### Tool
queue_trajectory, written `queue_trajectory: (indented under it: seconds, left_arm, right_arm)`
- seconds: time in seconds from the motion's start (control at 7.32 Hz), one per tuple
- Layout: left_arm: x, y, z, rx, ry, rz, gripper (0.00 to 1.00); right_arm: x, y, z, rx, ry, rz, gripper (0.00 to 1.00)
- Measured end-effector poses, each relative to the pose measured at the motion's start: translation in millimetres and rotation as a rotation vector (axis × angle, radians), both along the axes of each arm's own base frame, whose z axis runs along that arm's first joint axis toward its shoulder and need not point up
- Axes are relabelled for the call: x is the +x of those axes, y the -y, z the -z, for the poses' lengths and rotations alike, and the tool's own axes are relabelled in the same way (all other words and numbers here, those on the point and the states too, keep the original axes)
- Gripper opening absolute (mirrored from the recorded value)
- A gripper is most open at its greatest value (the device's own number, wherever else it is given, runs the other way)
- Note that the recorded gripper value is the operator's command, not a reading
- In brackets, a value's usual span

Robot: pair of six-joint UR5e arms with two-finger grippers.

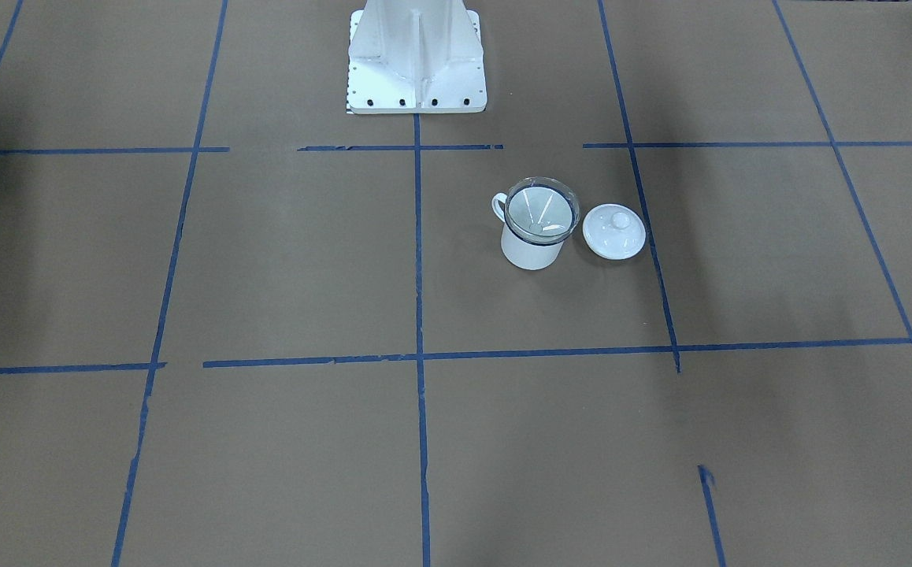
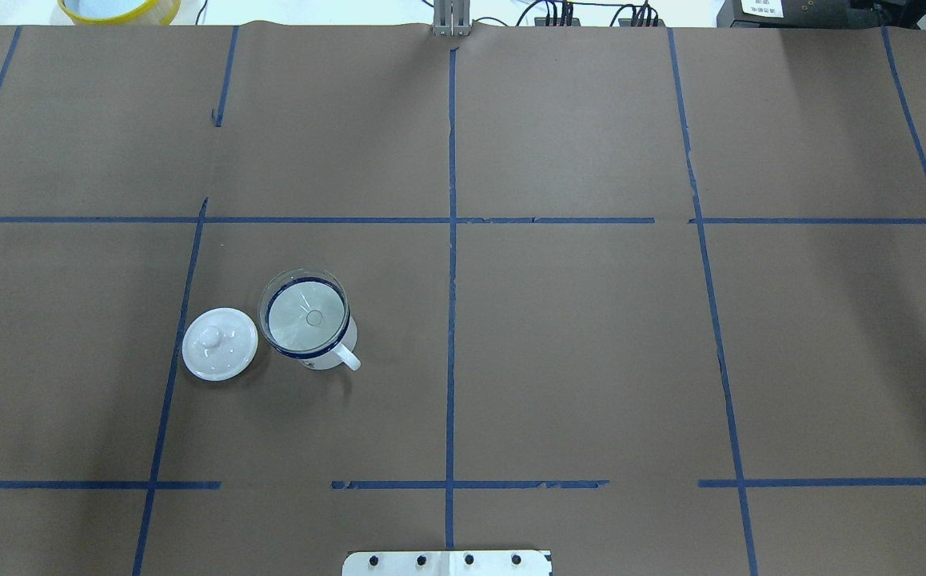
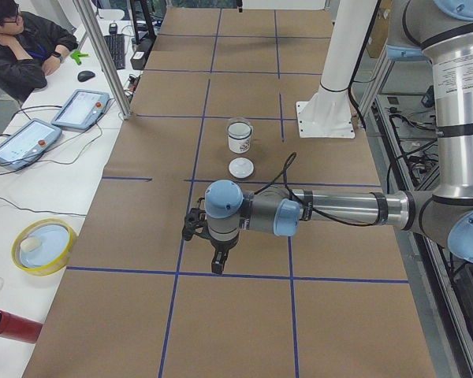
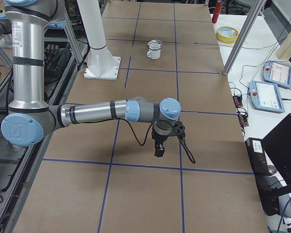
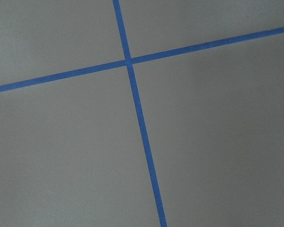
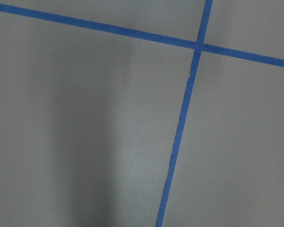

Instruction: Remove funnel from cup

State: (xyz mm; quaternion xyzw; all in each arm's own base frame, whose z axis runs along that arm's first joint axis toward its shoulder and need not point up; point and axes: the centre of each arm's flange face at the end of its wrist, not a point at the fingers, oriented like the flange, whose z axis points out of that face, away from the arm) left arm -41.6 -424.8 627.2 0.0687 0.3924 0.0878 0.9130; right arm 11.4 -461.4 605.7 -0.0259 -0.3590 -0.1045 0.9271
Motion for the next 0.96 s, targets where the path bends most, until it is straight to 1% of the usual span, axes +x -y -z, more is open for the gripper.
queue_trajectory:
  seconds: [0.68,0.82,0.96]
  left_arm:
    - [-1,3,7,0.016,0.004,0.003,1.0]
    - [-1,15,18,0.036,0.011,0.01,1.0]
    - [-1,29,28,0.046,0.026,0.035,1.0]
  right_arm:
    - [0,0,0,0.0,0.0,0.0,1.0]
    - [0,0,0,0.0,0.0,0.0,1.0]
    - [0,0,0,0.0,0.0,0.0,1.0]
